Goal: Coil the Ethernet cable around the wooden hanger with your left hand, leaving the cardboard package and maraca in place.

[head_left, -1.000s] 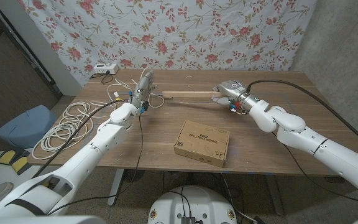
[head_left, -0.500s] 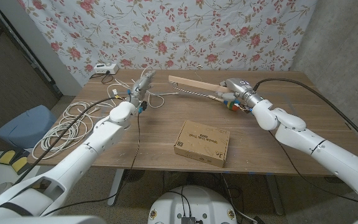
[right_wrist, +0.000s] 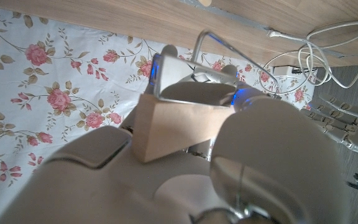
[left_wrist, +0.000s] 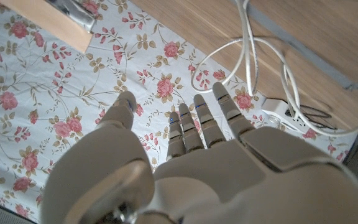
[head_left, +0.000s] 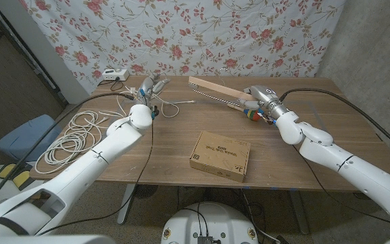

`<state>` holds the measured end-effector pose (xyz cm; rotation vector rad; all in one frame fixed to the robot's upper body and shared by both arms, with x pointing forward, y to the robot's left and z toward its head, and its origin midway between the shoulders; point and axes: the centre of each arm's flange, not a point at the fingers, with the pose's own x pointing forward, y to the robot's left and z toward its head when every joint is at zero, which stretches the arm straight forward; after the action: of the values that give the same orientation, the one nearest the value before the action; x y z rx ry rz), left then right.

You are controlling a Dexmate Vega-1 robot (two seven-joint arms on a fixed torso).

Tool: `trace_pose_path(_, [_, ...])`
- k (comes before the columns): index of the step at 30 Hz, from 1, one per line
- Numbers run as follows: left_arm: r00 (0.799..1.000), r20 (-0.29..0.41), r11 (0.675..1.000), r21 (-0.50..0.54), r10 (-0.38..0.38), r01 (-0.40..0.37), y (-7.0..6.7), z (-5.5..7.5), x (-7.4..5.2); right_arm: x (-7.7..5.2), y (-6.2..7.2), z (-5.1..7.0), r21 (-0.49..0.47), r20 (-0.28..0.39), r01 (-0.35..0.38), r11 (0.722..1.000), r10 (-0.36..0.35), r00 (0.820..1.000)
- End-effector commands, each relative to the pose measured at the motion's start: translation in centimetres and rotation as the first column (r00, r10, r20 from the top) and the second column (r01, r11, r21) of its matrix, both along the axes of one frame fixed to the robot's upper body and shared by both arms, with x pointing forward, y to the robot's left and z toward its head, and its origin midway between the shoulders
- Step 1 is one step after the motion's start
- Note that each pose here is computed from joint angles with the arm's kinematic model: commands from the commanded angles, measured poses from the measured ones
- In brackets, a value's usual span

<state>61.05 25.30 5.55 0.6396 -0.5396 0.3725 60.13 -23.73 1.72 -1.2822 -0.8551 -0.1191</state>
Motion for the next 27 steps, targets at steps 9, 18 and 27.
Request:
trace_pose_path(9, [0.881, -0.15, 0.802, 0.503, 0.449, -0.324, -0.2, 5.8, 1.9, -0.4, -0.1, -0.2, 0.063, 0.041, -0.04, 0.997, 0.038, 0.998])
trace_pose_path(18, [0.853, -0.155, 0.731, 0.604, 0.498, -0.317, -0.9, 7.3, 3.9, -0.4, -0.3, -0.3, 0.067, 0.05, -0.042, 0.997, 0.039, 0.998])
trace_pose_path(27, [0.859, -0.162, 0.685, 0.682, 0.486, -0.258, -2.3, 8.4, 5.3, -0.4, -0.7, -0.2, 0.071, 0.056, -0.041, 0.997, 0.037, 0.998])
